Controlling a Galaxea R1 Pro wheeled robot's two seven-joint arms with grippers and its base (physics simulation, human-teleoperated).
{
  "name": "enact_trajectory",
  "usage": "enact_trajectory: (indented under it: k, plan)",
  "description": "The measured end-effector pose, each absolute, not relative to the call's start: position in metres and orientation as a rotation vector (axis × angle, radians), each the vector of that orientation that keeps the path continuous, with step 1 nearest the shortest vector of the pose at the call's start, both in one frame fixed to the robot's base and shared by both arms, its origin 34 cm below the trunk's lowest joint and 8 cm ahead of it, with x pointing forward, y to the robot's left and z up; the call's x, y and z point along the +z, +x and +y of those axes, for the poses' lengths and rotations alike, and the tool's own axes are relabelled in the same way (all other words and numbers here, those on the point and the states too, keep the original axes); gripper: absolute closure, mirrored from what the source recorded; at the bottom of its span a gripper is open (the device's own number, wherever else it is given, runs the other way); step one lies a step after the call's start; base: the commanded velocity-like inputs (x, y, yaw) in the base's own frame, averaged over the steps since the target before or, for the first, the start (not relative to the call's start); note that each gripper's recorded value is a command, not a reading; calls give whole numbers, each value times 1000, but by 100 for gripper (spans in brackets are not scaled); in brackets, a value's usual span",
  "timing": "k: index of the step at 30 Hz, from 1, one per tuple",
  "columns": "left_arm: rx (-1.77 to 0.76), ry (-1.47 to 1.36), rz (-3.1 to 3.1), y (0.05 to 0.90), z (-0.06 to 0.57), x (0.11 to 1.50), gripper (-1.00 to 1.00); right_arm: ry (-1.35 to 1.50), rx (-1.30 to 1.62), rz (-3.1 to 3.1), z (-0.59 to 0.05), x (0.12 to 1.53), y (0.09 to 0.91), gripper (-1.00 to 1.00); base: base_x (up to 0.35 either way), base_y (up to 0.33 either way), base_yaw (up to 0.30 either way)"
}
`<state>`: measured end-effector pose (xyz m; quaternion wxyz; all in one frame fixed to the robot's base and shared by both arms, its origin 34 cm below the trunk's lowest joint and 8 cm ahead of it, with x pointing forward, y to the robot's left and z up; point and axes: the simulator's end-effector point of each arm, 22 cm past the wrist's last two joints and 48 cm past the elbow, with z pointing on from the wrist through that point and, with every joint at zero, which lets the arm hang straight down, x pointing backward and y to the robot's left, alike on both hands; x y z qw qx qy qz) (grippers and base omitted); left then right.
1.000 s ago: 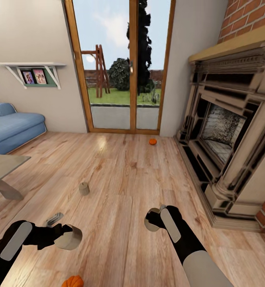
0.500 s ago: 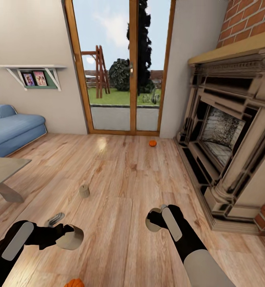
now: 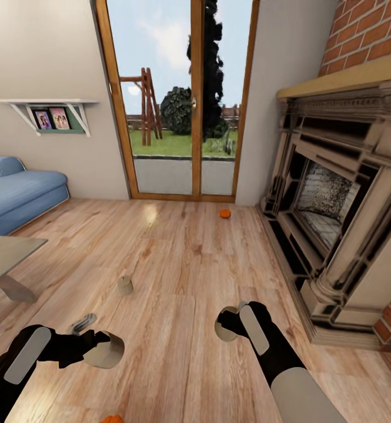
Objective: Place each of the two pumpkins and all three candles from the living room inside a cabinet in the living room (use any cabinet), then make sure every cabinet is closed, and position the cauldron so it is next to a table in the living room.
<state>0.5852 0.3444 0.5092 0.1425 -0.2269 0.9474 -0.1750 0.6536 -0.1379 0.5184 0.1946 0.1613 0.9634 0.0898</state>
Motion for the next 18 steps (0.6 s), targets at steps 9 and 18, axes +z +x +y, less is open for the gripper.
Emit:
enact_trajectory:
  k: [9, 18]
  plan:
    - [-523, -652, 2735, 589, 336, 527, 100, 485, 251, 2699, -146, 535, 657, 100, 0, 0, 0]
    - [-525, -652, 2735, 592, 335, 545, 100, 488, 258, 2705, -142, 553, 659, 100, 0, 0, 0]
